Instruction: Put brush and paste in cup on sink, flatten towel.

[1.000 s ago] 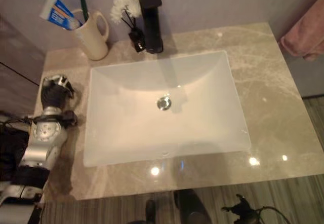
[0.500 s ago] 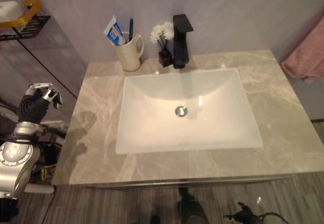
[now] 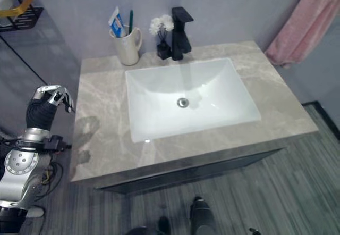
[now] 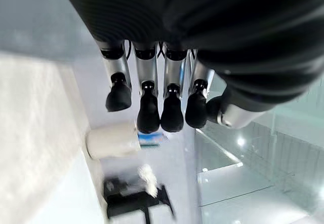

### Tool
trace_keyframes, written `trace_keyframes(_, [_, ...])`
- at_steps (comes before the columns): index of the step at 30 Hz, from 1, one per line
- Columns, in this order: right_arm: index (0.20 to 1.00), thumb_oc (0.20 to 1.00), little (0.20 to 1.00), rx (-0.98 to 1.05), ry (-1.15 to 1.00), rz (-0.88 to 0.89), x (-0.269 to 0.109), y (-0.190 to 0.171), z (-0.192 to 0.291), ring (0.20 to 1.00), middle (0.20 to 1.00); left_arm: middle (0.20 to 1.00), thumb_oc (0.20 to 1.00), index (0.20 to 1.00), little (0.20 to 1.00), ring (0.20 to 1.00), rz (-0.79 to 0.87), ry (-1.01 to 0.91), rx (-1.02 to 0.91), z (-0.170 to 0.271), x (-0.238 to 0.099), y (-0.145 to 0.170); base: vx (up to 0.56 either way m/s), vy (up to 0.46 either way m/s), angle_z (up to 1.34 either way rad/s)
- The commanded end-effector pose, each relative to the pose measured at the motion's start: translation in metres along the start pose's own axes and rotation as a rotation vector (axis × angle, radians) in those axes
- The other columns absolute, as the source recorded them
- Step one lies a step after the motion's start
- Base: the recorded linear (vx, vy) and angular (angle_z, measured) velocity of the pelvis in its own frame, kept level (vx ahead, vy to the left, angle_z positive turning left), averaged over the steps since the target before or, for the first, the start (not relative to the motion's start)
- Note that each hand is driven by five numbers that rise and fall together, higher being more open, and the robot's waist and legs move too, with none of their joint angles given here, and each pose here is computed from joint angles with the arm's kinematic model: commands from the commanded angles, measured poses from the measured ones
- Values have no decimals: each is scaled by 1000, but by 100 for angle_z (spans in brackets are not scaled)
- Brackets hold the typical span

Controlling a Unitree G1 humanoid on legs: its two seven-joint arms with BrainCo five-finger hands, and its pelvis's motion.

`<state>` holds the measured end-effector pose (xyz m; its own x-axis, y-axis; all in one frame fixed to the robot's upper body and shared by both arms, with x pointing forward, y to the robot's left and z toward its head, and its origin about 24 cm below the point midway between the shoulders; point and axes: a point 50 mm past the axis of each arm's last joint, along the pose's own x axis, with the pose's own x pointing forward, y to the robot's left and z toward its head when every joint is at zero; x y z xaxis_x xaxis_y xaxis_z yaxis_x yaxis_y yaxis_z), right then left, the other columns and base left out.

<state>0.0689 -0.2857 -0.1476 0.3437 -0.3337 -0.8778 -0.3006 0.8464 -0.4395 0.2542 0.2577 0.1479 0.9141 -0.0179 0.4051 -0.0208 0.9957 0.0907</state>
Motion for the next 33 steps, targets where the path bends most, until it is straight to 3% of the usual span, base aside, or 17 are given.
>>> trace_keyframes(1, [1000, 1000, 1000, 34, 25, -20, -5, 4, -17, 1000, 1000, 200, 200, 200, 200, 200, -78, -58, 6, 11, 0, -7, -87, -52, -69])
trace_keyframes(7, [1000, 1000, 1000, 59, -91, -62, -2, -6, 12, 1000, 1000, 200, 200, 200, 200, 200, -128, 39, 17, -9, -4, -15, -96, -38, -71])
trace_keyframes(19, [1000, 1000, 1000, -35, -275, -155, -8, -29, 47, 1000, 1000, 200, 200, 200, 200, 200, -133, 48, 9, -18, -1, -26, -108, -142, -101])
trace_keyframes(28, [1000, 1000, 1000, -47, -135, -199, -5, -37, 17, 1000, 1000, 200, 200, 200, 200, 200, -141, 119, -108, -43, 5, -54, -94, -187, -66])
trace_keyframes(33, [1000, 1000, 1000, -96, -101, -173, -1, -34, 16, 1000, 1000, 200, 200, 200, 200, 200, -109, 208, -151, -60, -16, -50, 42, -69, -103])
